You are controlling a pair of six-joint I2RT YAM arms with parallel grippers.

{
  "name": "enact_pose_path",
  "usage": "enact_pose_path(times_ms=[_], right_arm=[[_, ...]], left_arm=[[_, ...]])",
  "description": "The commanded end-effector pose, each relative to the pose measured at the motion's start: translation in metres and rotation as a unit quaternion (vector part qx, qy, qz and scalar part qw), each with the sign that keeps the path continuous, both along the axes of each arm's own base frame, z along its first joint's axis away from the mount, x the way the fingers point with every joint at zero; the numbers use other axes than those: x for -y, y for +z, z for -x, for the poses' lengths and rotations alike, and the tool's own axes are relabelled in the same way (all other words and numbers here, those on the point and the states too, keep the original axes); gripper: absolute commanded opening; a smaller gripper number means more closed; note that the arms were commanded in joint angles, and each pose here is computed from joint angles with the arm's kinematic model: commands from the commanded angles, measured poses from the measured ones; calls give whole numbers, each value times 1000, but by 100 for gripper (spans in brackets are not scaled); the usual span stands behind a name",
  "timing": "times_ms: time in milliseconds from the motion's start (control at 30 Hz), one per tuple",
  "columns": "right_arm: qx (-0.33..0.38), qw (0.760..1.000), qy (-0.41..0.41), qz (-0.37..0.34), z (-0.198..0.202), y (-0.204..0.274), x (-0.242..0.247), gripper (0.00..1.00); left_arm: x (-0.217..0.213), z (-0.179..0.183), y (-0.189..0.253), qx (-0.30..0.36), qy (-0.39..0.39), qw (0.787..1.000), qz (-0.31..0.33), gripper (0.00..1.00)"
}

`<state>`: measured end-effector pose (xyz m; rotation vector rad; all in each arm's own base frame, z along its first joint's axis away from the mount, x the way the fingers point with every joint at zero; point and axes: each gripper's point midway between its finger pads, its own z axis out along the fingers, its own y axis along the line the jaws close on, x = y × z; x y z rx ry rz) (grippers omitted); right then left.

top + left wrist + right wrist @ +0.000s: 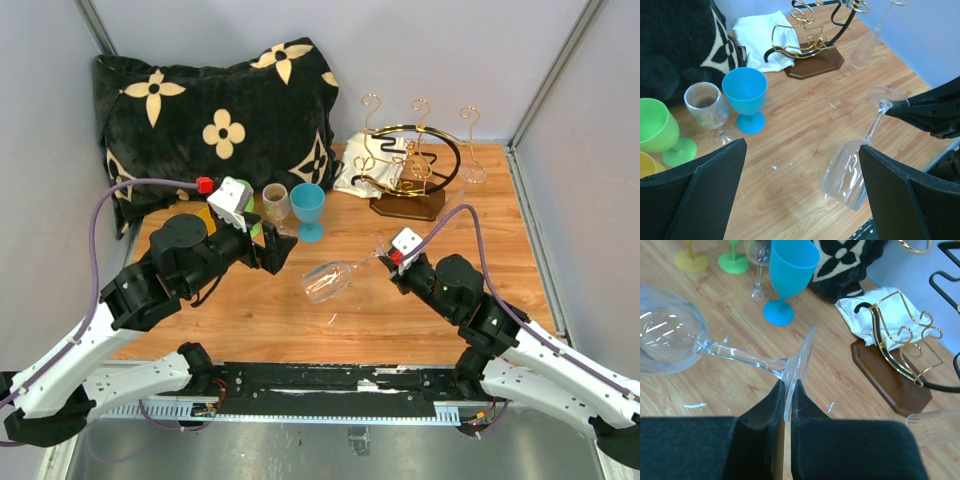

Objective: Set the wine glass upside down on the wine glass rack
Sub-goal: Turn the wine glass upside down at the wine rack.

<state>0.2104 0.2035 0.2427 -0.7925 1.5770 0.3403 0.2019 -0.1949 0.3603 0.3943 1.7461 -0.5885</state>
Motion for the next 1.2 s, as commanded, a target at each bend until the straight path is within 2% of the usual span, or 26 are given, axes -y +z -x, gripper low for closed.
enact_pose_path(times_ms=[0,233,400,533,733,867,1033,1167], right_arm=[[89,993,64,49,1,29,-11,1],[167,955,222,101,34,35,-39,1],[159,925,312,148,53,25,-52,1],[164,908,349,164,60,28,-59,0],[185,897,371,156,65,42,-65,1],[187,881,407,152,78,45,-68,1],[188,866,437,154,88,44,-69,1],[190,857,452,156,93,48,-70,1]], left_arm=[[1,-1,5,35,-12,999,-15,100],[2,-6,-8,39,-9,999,-36,100],[14,-2,-17,58,-54,995,-53,98],[21,3,-22,102,-92,988,-67,90],[29,8,-20,154,-136,975,-88,89],[42,26,-34,206,-225,943,-130,89],[44,49,-25,316,-273,901,-122,91],[51,61,-36,360,-325,860,-156,84]])
